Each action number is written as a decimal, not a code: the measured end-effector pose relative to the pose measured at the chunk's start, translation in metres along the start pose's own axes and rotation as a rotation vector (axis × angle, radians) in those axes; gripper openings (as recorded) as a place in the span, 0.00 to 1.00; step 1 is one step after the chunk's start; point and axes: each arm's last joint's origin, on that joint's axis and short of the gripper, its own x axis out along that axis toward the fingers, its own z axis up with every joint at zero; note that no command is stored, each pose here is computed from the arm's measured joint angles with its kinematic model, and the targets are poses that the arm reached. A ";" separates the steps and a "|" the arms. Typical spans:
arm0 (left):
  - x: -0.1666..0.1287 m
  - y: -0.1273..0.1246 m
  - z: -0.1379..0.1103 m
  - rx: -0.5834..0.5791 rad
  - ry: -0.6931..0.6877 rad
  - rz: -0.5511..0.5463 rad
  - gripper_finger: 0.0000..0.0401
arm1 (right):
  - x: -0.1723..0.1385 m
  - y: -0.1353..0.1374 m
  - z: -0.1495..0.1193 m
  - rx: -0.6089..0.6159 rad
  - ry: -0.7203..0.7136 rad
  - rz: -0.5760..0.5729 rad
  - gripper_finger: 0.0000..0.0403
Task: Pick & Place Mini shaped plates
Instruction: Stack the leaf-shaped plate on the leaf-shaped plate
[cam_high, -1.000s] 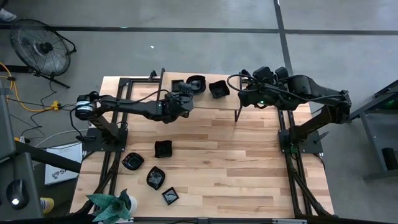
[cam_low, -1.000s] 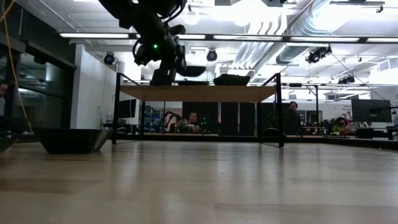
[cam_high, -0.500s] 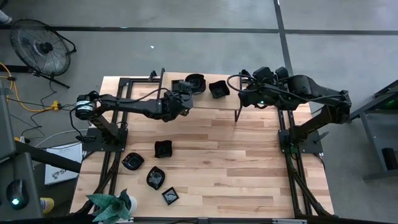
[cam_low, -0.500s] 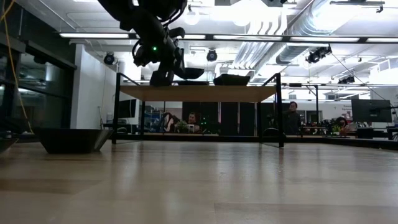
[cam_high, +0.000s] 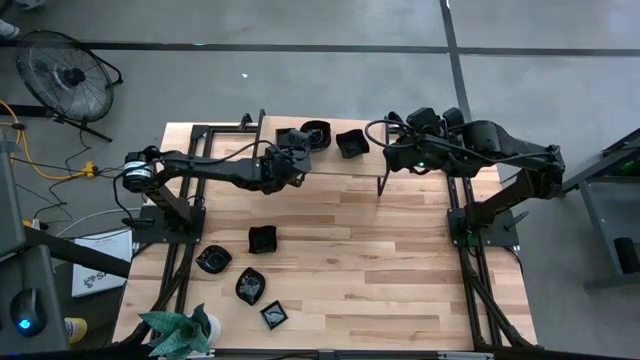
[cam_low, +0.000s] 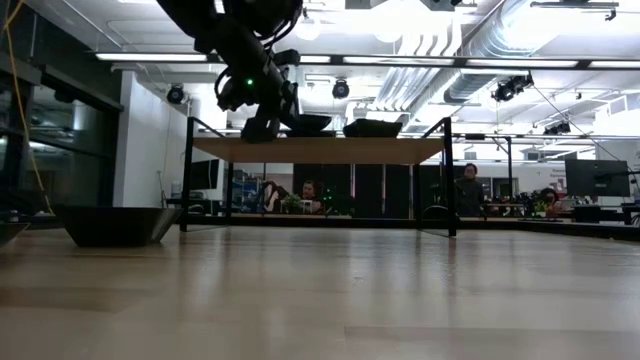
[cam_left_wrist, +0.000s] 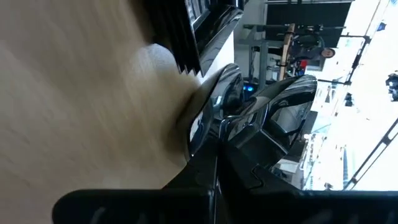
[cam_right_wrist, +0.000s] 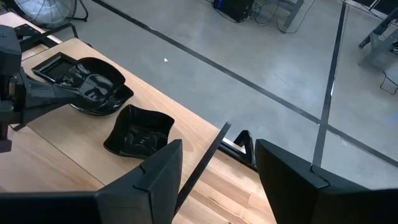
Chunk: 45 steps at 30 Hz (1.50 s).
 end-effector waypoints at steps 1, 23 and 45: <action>0.002 -0.001 0.001 0.008 -0.004 0.000 0.00 | 0.000 0.000 0.000 0.000 0.000 -0.001 0.49; 0.012 -0.005 0.008 0.073 0.085 0.067 0.00 | 0.000 -0.001 -0.001 -0.009 0.004 -0.006 0.49; 0.008 -0.018 0.006 0.076 0.074 -0.034 0.18 | 0.000 -0.004 -0.004 -0.049 0.027 -0.028 0.49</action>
